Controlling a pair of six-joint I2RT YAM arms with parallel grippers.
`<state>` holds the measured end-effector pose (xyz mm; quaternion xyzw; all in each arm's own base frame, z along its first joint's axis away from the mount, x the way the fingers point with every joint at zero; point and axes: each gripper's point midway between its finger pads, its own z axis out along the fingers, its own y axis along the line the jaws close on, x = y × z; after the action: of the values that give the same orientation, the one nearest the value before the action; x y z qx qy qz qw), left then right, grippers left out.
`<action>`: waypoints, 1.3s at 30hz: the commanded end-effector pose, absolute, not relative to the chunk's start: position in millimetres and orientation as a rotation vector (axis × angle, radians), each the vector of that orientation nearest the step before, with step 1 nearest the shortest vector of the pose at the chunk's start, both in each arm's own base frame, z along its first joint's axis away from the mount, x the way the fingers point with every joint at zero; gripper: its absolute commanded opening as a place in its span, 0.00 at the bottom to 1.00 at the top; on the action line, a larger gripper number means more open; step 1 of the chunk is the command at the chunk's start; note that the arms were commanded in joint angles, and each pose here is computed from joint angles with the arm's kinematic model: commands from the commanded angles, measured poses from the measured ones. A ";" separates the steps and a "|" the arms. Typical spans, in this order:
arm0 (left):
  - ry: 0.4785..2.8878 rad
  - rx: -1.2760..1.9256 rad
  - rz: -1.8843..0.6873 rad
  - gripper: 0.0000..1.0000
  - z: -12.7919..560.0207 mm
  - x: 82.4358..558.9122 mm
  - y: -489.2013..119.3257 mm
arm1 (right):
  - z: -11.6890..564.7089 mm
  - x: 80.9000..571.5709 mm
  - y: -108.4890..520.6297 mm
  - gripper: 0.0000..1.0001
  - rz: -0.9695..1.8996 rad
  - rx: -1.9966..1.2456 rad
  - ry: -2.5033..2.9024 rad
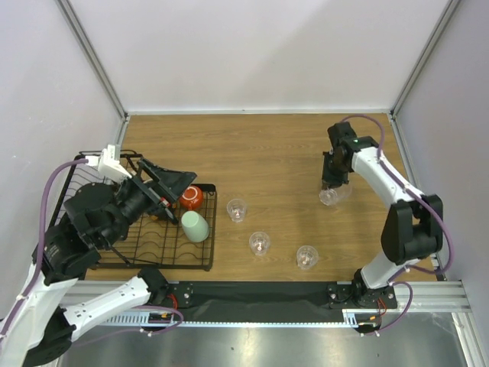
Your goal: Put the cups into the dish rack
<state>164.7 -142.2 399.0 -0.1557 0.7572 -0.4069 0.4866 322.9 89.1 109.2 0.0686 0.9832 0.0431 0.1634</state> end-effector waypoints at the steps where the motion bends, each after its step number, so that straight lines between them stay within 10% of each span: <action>1: 1.841 -0.301 -0.996 0.99 407.5 167.3 -152.4 | 182.4 330.0 123.3 0.02 0.434 0.138 2.627; 19: 1.828 -0.023 -1.116 1.00 415.9 173.2 -207.4 | 352.9 228.2 239.7 0.02 1.793 -0.132 2.145; 39: 1.730 0.157 -1.444 1.00 427.3 158.7 -262.9 | 452.0 158.3 276.4 0.00 2.191 -0.453 1.781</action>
<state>166.9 -257.7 397.4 0.0449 0.7379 -0.5298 0.4157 174.7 276.5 430.2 -0.1204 0.6500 0.7388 0.1316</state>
